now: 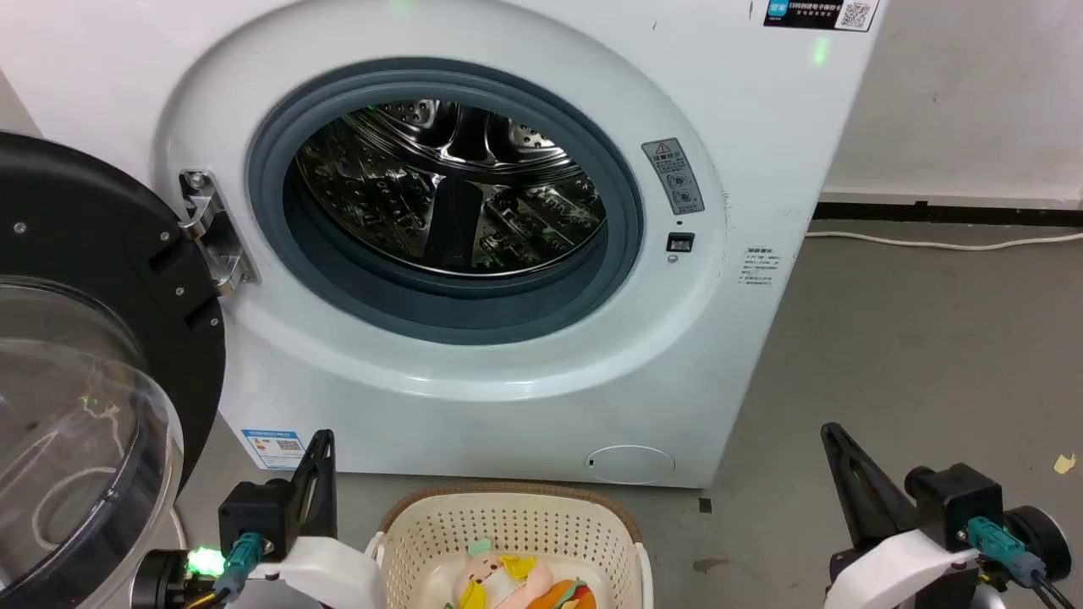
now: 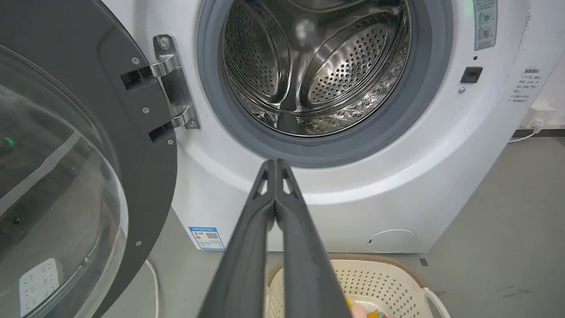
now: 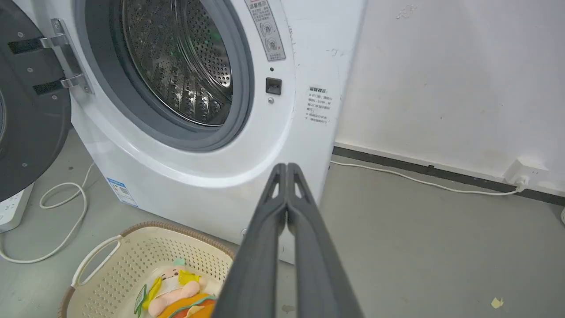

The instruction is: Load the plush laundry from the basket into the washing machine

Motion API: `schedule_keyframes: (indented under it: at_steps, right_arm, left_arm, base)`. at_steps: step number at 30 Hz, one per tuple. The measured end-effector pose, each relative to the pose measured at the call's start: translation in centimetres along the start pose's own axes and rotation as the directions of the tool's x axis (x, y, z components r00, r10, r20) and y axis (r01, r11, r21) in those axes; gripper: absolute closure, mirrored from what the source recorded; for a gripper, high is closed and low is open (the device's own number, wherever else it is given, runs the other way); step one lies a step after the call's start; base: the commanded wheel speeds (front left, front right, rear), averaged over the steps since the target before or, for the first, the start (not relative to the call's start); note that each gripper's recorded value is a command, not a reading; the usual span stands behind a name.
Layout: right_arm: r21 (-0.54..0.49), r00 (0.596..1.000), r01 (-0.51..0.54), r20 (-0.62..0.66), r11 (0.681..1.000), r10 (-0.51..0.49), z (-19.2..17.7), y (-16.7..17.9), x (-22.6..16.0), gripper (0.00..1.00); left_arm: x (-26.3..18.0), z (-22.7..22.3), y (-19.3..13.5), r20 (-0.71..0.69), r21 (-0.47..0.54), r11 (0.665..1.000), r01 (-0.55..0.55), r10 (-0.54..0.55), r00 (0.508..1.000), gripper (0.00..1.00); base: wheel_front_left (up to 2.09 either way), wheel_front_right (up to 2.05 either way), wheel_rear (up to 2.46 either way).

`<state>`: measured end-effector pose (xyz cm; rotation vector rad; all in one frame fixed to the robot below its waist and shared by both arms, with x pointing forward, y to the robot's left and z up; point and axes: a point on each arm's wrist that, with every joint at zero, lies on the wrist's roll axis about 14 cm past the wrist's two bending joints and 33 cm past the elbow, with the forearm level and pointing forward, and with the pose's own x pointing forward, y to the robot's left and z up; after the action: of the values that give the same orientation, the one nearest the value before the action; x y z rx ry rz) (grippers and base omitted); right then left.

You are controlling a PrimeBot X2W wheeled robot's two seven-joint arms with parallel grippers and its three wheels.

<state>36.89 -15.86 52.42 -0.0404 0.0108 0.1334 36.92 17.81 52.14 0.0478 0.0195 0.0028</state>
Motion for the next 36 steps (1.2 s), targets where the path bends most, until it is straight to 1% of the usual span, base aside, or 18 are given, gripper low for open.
schedule_keyframes:
  at_steps: [23,24,26,27,28,36]
  right_arm:
    - [0.000,1.000,0.000,0.000,1.000,0.000,0.00,-0.01,0.00,1.00]
    - [0.000,1.000,0.000,0.000,1.000,0.000,0.00,-0.01,0.00,0.00]
    - [0.001,1.000,-0.001,0.000,1.000,0.001,-0.01,0.03,-0.01,0.00]
    - [0.001,1.000,-0.001,0.000,1.000,0.001,-0.01,0.04,-0.01,1.00]
    - [0.001,1.000,-0.001,0.000,1.000,0.001,-0.01,0.05,0.00,0.00]
    - [0.014,1.000,0.002,0.006,1.000,-0.002,-0.04,-0.05,0.01,0.00]
  left_arm:
    - [0.00,0.00,0.00,0.000,0.000,1.000,0.000,0.000,1.000,1.00]
    - [0.00,0.00,0.00,0.000,0.000,1.000,0.000,0.000,1.000,0.00]
    - [-0.01,-0.04,0.00,-0.001,0.000,1.000,-0.001,0.001,1.000,0.00]
    - [-0.02,-0.04,-0.01,-0.001,0.000,1.000,0.000,0.000,1.000,1.00]
    - [-0.01,-0.04,-0.03,-0.001,0.000,1.000,0.000,0.000,1.000,0.00]
    - [0.11,-0.05,-0.42,0.004,0.000,1.000,0.011,-0.011,1.000,0.00]
  base:
    - [0.00,0.00,0.00]
    - [0.00,0.00,0.00]
    - [0.00,0.00,0.00]
    - [0.00,0.00,0.00]
    - [0.00,0.00,0.00]
    - [0.00,0.00,0.00]
